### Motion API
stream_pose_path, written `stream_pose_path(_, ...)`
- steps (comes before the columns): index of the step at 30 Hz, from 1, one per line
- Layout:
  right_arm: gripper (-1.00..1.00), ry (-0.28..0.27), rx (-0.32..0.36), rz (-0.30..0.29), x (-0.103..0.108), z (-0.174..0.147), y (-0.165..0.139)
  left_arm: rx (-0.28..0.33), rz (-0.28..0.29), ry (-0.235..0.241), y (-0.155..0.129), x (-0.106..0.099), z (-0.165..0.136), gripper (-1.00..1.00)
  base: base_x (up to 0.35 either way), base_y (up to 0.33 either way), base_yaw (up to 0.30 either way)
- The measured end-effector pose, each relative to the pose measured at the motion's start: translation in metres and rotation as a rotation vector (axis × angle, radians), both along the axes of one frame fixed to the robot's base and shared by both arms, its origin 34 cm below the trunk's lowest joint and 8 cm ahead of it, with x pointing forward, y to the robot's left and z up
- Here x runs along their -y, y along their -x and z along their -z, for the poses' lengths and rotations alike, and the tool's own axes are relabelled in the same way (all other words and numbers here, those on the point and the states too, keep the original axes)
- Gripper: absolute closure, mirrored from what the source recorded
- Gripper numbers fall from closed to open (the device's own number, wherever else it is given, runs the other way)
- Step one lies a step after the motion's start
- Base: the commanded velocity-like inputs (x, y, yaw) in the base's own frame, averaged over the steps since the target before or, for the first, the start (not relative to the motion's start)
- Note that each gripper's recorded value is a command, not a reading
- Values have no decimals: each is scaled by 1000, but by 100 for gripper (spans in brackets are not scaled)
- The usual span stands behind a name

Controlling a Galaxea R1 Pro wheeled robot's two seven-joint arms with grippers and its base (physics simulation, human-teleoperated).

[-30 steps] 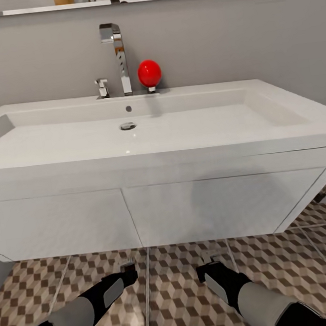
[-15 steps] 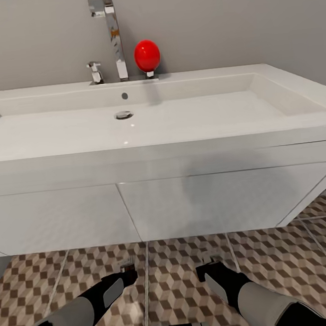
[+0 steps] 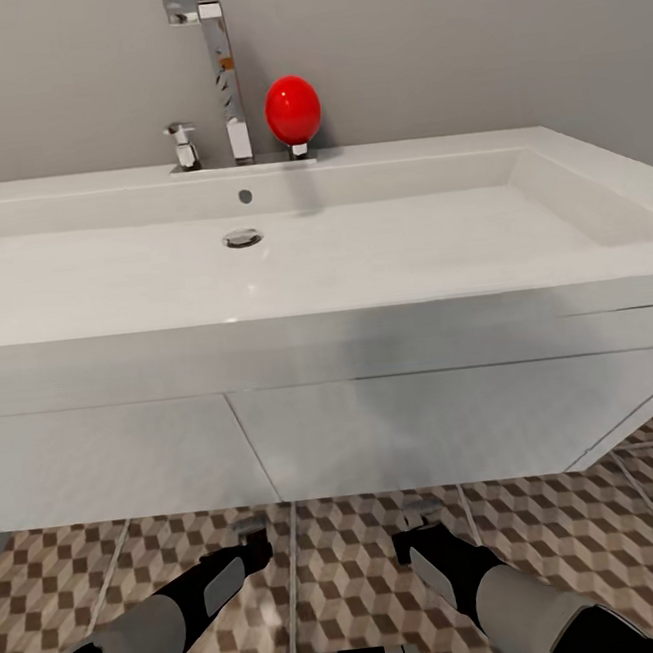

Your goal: Take the four mousetraps from the cabinet in the bathroom and place them on the bathroom floor. Make sure all four end up on the same floor surface, and ensure that at least two of them are either under or directly next to the same bathroom sink.

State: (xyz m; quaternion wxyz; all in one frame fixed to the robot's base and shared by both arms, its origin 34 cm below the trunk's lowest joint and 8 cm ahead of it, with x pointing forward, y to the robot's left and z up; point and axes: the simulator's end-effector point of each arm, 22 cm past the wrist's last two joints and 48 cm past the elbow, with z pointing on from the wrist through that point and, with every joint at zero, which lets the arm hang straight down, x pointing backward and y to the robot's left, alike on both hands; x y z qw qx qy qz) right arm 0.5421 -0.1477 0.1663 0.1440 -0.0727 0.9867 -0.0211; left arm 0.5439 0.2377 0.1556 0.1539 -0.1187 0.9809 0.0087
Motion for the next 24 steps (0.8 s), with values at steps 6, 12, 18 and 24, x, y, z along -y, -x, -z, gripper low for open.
stream_pose_path(6, 100, 0, 0, 0, 0, 0, 0, 3, -2, -2, -1, -1, 0, 100, 35, -1, 0)
stream_pose_path(12, 100, 0, 0, 0, 0, 0, 0, 5, -3, -3, -1, -2, 0, 100, 35, 0, 0)
stream_pose_path(18, 100, -1, 3, 0, 0, 0, -1, 7, -3, -3, -1, -2, 0, 100, 9, 0, 0)
stream_pose_path(24, 100, -2, 10, 1, 0, -1, -2, 8, -3, -2, -2, -2, 0, 100, 70, 0, 0)
